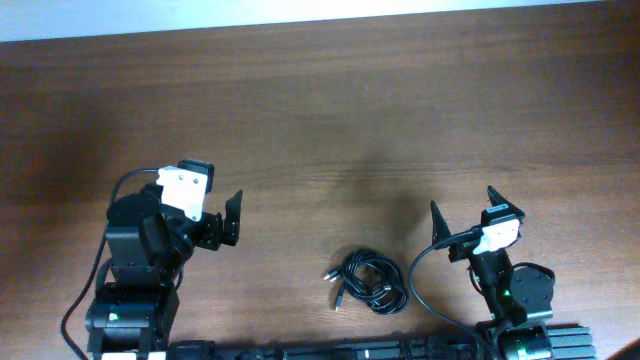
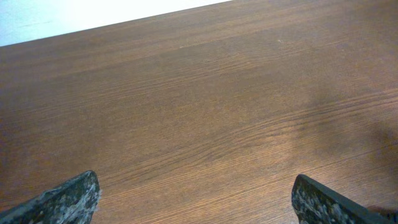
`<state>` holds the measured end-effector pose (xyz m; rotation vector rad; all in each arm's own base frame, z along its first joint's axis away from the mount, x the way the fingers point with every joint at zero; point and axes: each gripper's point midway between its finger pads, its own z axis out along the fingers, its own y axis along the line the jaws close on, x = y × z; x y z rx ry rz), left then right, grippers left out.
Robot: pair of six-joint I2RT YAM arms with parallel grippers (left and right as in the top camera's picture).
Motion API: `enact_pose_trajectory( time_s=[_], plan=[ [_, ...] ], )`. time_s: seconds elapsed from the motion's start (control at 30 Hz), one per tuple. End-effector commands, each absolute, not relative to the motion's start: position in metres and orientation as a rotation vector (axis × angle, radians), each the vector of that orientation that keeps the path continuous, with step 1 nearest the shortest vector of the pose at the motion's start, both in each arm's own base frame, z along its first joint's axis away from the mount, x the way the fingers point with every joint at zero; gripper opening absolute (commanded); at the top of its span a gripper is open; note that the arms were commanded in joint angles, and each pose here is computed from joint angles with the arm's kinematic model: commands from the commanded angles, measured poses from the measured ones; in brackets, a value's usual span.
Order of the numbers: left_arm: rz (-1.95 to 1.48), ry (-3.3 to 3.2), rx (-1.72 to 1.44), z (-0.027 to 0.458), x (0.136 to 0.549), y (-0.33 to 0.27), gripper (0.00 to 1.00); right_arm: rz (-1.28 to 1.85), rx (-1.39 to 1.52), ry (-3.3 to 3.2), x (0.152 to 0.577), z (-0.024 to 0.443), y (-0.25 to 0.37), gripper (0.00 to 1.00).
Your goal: Untangle cables
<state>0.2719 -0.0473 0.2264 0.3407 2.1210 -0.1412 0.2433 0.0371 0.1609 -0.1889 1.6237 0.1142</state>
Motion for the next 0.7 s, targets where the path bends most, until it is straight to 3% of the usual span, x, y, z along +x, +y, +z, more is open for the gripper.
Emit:
enact_pose_trajectory(
  time_s=[0.0,0.67],
  plan=[
    [-0.152,2.096,0.367,0.2355,0.2729,-0.0514,0.99,0.115,-0.186,1.633,0.2433,0.1575,0.0370,0.99],
    [-0.148,2.067,0.366,0.2414,0.2765,-0.0516,0.99,0.115,-0.186,1.633,0.2433,0.1575,0.0370,0.99]
  ],
)
